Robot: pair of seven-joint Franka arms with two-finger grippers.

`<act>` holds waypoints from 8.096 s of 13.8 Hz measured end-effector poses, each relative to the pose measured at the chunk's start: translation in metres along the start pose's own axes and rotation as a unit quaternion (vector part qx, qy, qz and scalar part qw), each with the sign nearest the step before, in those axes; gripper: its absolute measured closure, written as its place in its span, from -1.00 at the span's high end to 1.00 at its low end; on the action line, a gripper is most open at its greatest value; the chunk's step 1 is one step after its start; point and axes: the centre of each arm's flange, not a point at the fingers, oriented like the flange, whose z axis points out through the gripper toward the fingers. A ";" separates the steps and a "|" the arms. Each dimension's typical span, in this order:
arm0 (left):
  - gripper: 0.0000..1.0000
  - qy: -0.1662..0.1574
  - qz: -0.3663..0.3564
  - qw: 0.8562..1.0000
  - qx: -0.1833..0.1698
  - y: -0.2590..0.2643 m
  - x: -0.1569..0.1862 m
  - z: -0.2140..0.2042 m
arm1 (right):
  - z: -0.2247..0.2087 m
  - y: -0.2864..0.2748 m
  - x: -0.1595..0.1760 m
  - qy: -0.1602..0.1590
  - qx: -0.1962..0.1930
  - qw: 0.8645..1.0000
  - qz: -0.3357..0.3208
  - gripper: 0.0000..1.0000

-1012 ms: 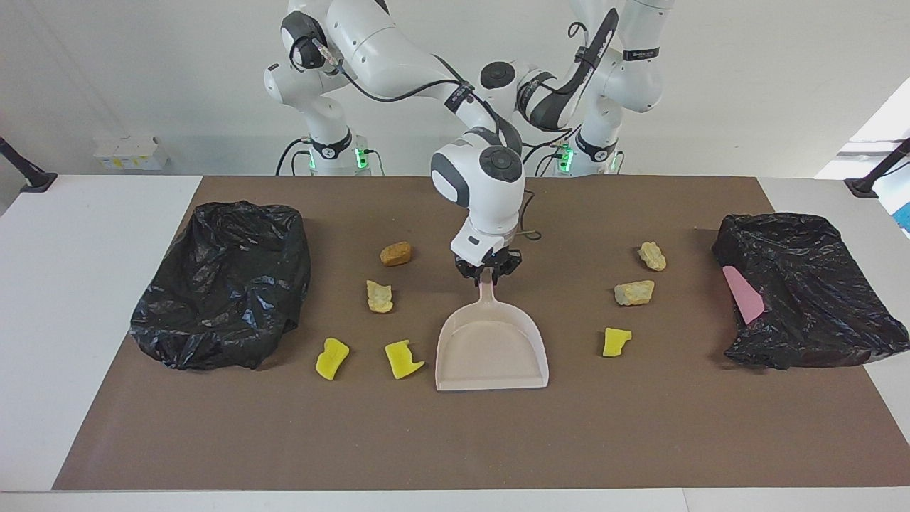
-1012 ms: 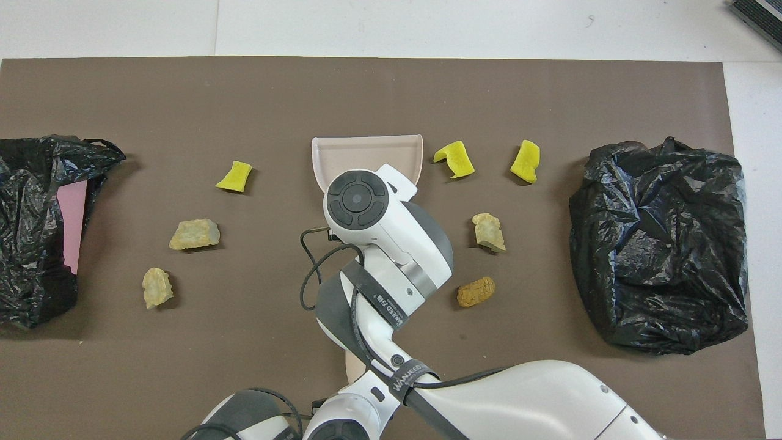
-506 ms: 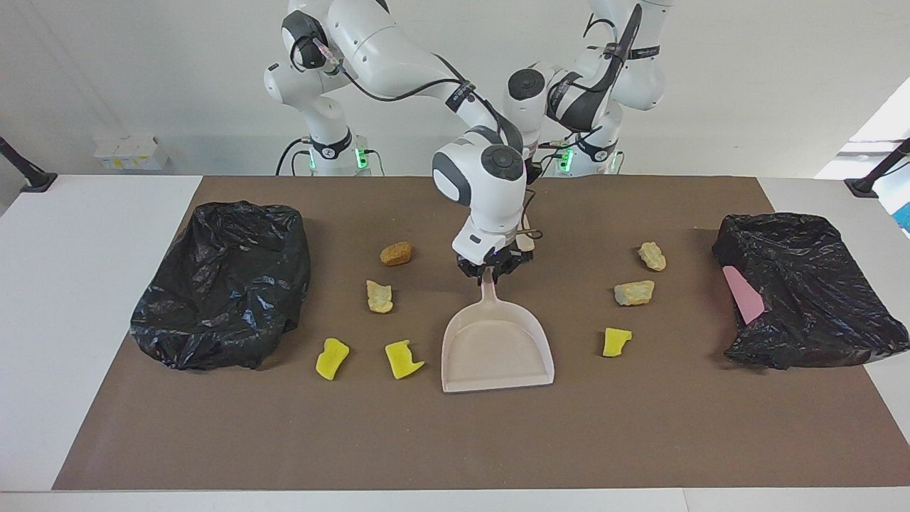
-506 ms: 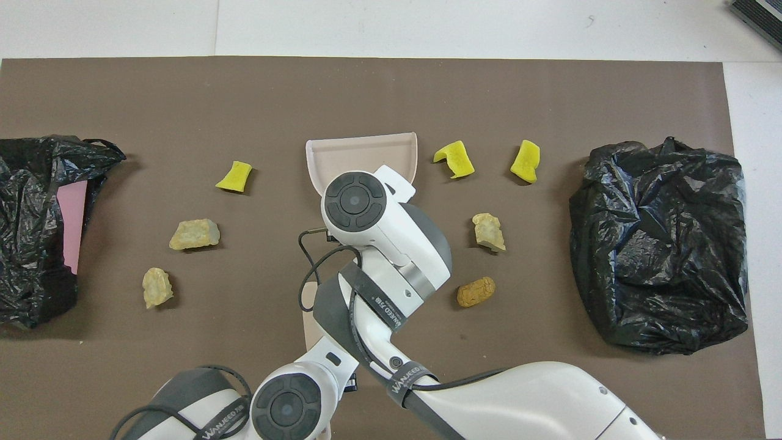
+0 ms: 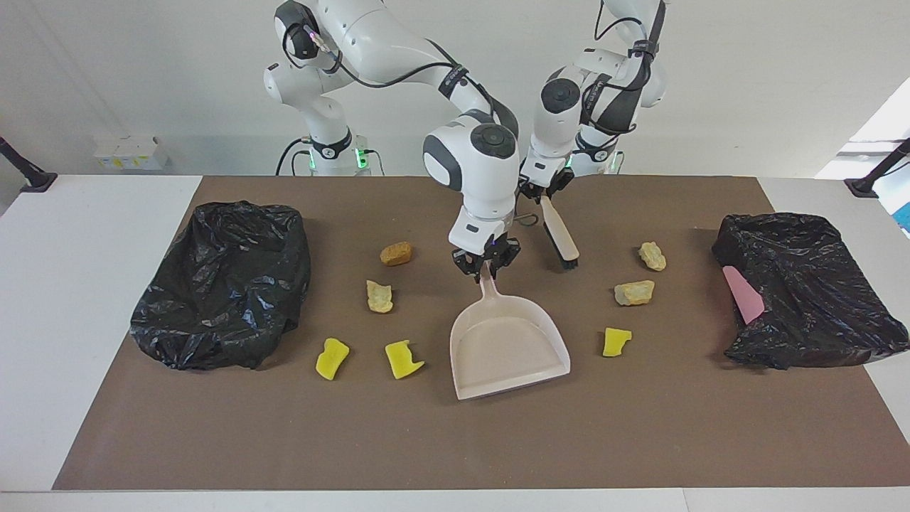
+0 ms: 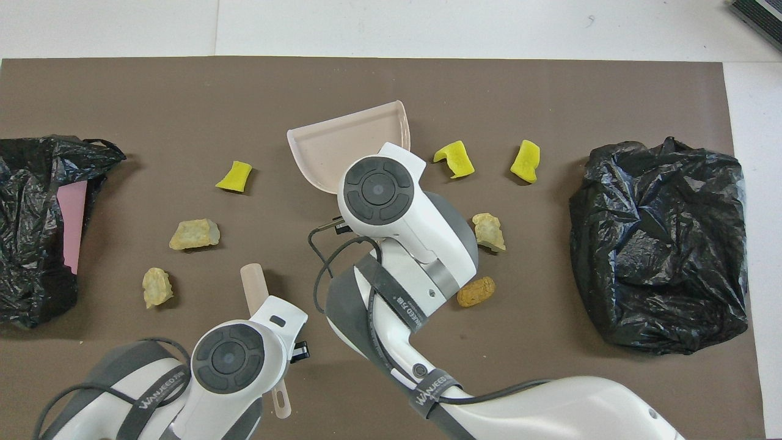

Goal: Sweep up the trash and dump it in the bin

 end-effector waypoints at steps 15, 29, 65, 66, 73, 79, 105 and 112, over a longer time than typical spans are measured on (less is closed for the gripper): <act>-0.48 -0.039 -0.234 0.970 0.046 -0.167 0.117 -0.017 | 0.003 0.081 0.010 -0.031 -0.025 0.860 -0.509 -0.36; -0.48 -0.009 -0.180 0.984 0.005 -0.217 0.105 0.036 | 0.037 0.078 0.006 -0.069 -0.031 0.780 -0.622 -0.36; -0.48 0.033 0.249 0.954 -0.164 0.056 0.113 -0.057 | 0.043 0.078 0.002 -0.077 -0.029 0.794 -0.602 -0.36; -0.48 0.041 0.241 0.955 -0.169 0.048 0.119 -0.068 | 0.043 0.078 0.002 -0.077 -0.029 0.794 -0.602 -0.36; -0.48 0.072 0.214 0.966 -0.126 -0.031 0.208 -0.067 | 0.043 0.078 0.001 -0.079 -0.028 0.794 -0.602 -0.36; -0.48 0.053 0.269 0.956 -0.102 -0.034 0.271 -0.018 | 0.045 0.079 -0.001 -0.085 -0.026 0.798 -0.597 -0.36; -0.48 -0.010 0.118 0.985 -0.124 0.032 0.135 -0.017 | 0.022 0.127 0.002 -0.065 -0.007 0.810 -0.583 -0.36; -0.48 0.013 0.093 0.987 -0.134 0.015 0.146 0.004 | 0.038 0.101 -0.012 -0.086 -0.007 0.792 -0.605 -0.36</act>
